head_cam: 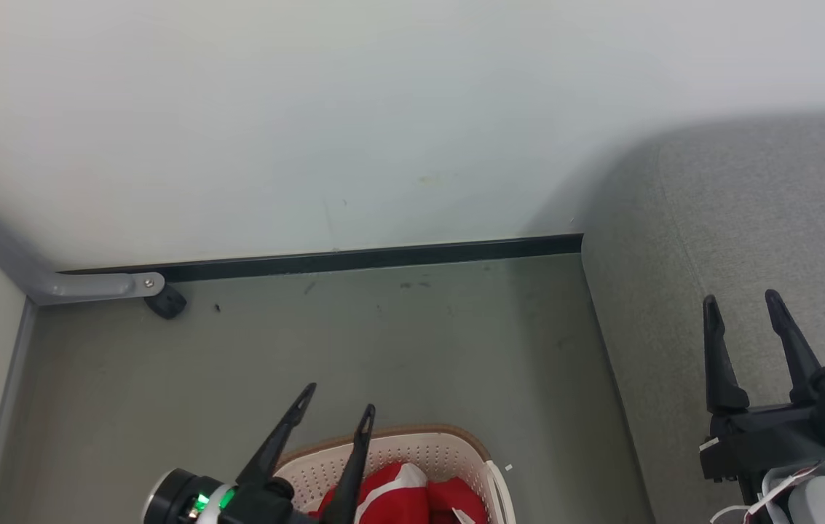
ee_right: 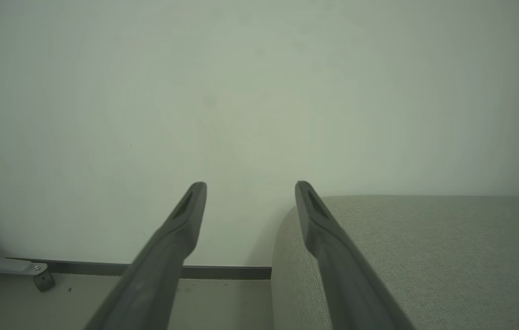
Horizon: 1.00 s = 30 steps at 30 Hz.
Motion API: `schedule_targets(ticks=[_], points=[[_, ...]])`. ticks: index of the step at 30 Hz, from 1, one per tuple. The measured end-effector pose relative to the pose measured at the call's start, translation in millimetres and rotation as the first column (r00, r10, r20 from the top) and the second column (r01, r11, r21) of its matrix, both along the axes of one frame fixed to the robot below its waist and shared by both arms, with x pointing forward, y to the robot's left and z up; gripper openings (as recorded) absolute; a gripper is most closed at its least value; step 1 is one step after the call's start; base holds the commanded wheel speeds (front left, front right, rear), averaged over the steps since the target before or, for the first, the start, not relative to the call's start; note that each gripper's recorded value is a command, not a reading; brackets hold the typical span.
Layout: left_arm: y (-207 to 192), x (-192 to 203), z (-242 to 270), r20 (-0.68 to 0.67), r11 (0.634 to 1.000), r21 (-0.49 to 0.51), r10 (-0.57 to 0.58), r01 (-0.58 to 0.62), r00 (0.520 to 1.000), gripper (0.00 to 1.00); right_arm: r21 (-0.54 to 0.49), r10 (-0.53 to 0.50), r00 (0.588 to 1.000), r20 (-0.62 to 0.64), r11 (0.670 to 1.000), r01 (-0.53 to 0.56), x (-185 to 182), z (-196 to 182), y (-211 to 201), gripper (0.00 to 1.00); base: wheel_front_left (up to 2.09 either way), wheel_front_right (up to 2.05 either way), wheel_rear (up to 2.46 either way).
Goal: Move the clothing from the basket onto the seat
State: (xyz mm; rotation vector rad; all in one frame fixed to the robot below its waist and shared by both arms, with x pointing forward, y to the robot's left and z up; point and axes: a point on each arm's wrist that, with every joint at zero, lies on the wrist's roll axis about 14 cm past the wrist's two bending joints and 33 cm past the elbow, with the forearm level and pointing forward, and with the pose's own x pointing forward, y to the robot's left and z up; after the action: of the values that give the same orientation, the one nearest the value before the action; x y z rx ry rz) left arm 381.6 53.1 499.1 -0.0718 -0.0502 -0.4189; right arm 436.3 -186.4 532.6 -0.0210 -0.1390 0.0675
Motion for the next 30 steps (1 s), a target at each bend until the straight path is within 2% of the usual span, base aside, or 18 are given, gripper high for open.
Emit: schedule_targets(ticks=[9, 18, 30], points=[[43.0, 1.0, 11.1, 0.041, 0.990, 0.024, 0.135, -0.136, 0.990, 1.00, 0.006, -0.012, 1.000, 0.007, 1.000, 0.012, -17.6, 4.1, -2.8, 1.00, 0.00, 0.00, 0.00], [92.7, -9.2, 4.4, 0.012, 0.956, 0.026, 0.293, -0.293, 0.956, 1.00, 0.021, -0.029, 1.000, -0.005, 0.999, 0.029, -41.4, -0.1, -4.7, 1.00, 0.00, 0.00, 0.00], [124.7, -16.4, 0.2, -0.025, 0.916, 0.009, 0.401, -0.400, 0.916, 1.00, 0.044, -0.026, 0.999, -0.021, 0.999, 0.027, -61.3, -7.0, 3.3, 1.00, 0.00, 0.00, 0.00]])
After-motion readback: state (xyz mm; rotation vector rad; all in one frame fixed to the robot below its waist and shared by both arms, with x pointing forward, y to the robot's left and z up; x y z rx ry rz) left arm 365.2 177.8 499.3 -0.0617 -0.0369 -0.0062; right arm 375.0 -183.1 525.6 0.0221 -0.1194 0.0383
